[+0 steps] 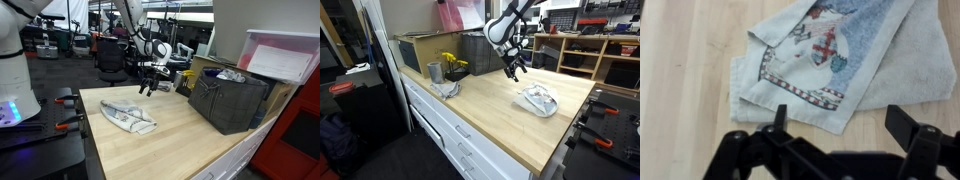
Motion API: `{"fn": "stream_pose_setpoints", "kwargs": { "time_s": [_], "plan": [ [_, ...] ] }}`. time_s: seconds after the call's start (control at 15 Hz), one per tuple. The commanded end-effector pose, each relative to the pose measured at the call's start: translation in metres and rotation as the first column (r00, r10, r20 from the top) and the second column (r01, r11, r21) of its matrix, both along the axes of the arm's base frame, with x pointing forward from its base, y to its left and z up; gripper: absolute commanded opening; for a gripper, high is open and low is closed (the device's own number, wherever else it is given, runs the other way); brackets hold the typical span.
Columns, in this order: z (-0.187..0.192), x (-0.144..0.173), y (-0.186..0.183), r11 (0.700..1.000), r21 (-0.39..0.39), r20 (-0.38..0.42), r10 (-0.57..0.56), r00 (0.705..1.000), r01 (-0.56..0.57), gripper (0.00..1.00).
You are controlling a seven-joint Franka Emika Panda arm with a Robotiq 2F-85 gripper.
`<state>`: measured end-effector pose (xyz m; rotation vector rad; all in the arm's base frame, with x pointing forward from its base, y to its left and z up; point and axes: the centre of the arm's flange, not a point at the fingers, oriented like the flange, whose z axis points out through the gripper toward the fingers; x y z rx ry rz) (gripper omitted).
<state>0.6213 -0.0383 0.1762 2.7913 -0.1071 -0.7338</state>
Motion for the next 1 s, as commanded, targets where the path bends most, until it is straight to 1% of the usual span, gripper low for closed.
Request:
{"fn": "stream_pose_setpoints", "kwargs": {
  "time_s": [0.0,0.27,0.53,0.8,0.93],
  "plan": [
    [-0.024,0.019,-0.005,0.994,0.103,0.037,0.028,0.999,-0.032,1.00],
    [-0.055,0.019,-0.006,0.988,0.140,0.018,0.062,0.998,-0.064,1.00],
    [-0.073,0.019,-0.008,0.985,0.146,-0.012,0.093,0.996,-0.090,1.00],
    [-0.087,0.021,-0.020,0.982,0.162,-0.009,0.096,0.995,-0.093,1.00],
    [-0.094,0.022,-0.029,0.977,0.195,-0.001,0.093,0.996,-0.092,1.00]
  ]
}}
